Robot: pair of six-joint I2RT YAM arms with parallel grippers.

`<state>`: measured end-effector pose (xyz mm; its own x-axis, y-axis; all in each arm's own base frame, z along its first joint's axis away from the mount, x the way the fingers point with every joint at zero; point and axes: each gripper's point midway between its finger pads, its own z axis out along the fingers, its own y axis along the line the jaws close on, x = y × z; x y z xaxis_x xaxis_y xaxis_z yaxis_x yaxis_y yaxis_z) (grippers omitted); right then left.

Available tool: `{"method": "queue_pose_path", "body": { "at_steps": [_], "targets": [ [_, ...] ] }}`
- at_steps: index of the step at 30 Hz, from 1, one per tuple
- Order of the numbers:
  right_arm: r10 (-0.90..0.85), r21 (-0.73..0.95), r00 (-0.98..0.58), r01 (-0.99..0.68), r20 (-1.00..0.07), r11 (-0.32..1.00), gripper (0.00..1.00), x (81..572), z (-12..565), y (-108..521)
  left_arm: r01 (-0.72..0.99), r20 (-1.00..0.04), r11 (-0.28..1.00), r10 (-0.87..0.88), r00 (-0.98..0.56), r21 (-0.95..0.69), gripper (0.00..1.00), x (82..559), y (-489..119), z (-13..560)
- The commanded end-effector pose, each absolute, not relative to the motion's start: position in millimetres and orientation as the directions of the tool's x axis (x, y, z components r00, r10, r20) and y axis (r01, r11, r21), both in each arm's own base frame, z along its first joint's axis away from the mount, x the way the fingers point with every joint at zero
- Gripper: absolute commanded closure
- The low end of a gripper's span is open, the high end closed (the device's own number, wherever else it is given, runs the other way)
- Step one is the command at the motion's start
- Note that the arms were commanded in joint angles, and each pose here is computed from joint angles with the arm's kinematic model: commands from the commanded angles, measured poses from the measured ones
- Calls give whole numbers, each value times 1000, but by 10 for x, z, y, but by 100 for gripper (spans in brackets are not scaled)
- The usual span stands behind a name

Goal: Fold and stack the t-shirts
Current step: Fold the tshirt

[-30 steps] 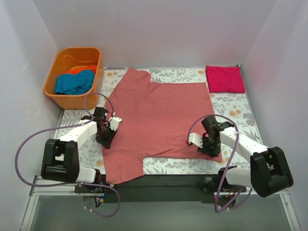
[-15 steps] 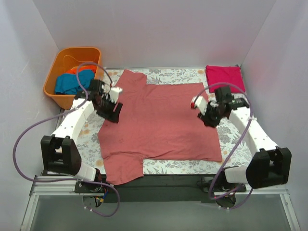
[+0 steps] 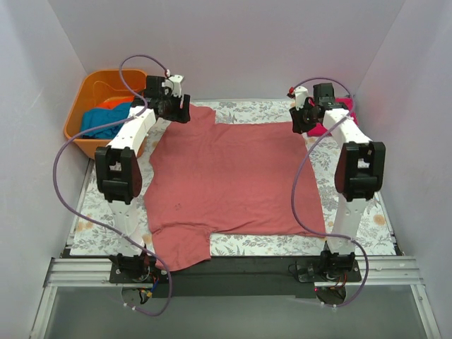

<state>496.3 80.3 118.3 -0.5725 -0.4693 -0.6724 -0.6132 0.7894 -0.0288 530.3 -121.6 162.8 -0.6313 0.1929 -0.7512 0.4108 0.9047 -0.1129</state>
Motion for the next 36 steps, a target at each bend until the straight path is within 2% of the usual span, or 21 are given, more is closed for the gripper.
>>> {"method": "queue_pose_path", "body": {
  "at_steps": [1, 3, 5, 8, 9, 11, 17, 21, 25, 34, 36],
  "targets": [
    [-392, -74, -520, -529, -758, 845, 65, 5581, 1373, 787, 362, -815, 928, 144, -561, -85, 35, 5676, -1217, 1810],
    [-390, -71, -546, -514, -742, 855, 62, 5743, 1127, 757, 355, -832, 932, 142, -536, -69, 34, 5806, -1212, 1818],
    [-387, -94, -525, -499, -758, 862, 57, 5938, 1168, 735, 352, -829, 934, 145, -541, -67, 34, 5895, -1216, 1694],
    [-399, -111, -521, -498, -755, 860, 55, 6091, 987, 704, 347, -820, 936, 148, -553, -65, 34, 5981, -1217, 1520],
    [-404, -112, -525, -500, -749, 859, 53, 6112, 884, 701, 346, -825, 936, 149, -545, -60, 34, 6018, -1217, 1517],
    [-418, -142, -506, -496, -755, 857, 43, 6182, 849, 673, 351, -821, 934, 152, -550, -62, 34, 6044, -1227, 1436],
    [-417, -168, -482, -477, -771, 863, 34, 6313, 755, 610, 356, -820, 932, 145, -554, -75, 34, 6121, -1263, 1275],
    [-386, -134, -494, -470, -779, 872, 36, 6367, 644, 601, 353, -821, 933, 145, -553, -73, 34, 6160, -1264, 1213],
    [-345, -86, -516, -459, -784, 884, 44, 6381, 553, 582, 347, -827, 936, 145, -543, -64, 34, 6218, -1253, 1171],
    [-307, -30, -547, -458, -779, 889, 44, 6363, 425, 634, 311, -839, 950, 140, -526, -36, 32, 6418, -1203, 1054],
    [-299, -5, -568, -460, -767, 888, 47, 6320, 340, 646, 309, -842, 950, 138, -521, -36, 32, 6440, -1204, 1053]
  ]
}}
